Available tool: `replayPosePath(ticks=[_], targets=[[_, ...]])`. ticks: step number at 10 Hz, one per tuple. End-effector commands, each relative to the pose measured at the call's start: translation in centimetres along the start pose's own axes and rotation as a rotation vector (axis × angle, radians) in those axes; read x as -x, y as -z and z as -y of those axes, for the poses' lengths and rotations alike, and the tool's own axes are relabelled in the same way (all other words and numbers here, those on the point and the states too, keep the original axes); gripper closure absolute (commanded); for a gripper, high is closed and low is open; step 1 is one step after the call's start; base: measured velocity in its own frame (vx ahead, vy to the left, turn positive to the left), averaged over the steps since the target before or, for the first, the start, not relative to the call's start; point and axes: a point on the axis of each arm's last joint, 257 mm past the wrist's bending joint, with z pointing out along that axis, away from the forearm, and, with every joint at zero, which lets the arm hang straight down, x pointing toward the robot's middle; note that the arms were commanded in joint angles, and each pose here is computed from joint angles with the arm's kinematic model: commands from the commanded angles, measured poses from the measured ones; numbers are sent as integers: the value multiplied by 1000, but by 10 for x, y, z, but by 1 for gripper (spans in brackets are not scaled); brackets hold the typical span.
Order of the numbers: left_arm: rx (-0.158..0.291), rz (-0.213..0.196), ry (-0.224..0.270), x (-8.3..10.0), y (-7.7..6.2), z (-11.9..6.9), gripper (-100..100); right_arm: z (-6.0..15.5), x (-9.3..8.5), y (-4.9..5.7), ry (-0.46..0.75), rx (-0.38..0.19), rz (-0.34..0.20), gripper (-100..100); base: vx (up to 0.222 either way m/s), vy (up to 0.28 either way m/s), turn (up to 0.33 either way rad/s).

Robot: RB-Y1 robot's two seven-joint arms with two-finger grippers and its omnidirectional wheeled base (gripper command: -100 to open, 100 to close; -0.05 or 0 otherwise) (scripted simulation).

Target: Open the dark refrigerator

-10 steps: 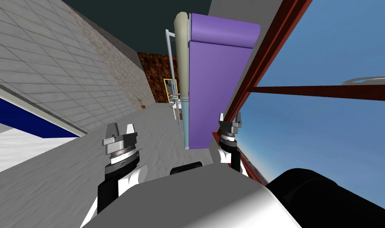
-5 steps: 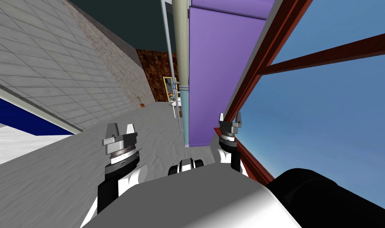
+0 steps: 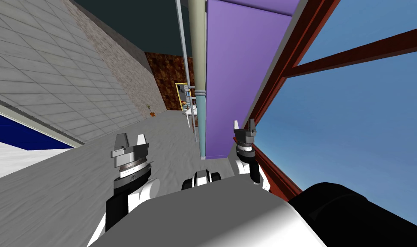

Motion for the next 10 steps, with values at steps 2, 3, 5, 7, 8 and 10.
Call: replayPosePath(ticks=[2,3,5,7,8,10], targets=[[0,0,0,0,0,0,0,-13,-30,-9,85,65,-132,-100,39,67,-39],[0,0,0,0,0,0,0,-12,-32,-9,96,64,-139,-100,26,46,-28],[0,0,0,0,0,0,0,-17,-46,-12,138,97,-193,-100,33,62,-41],[0,0,0,0,0,0,0,-22,-60,-15,184,135,-248,-100,32,66,-47],[0,0,0,0,0,0,0,-29,-71,-17,212,176,-286,-100,28,75,-69],[0,0,0,0,0,0,0,-34,-85,-19,259,221,-337,-100,39,86,-59]])
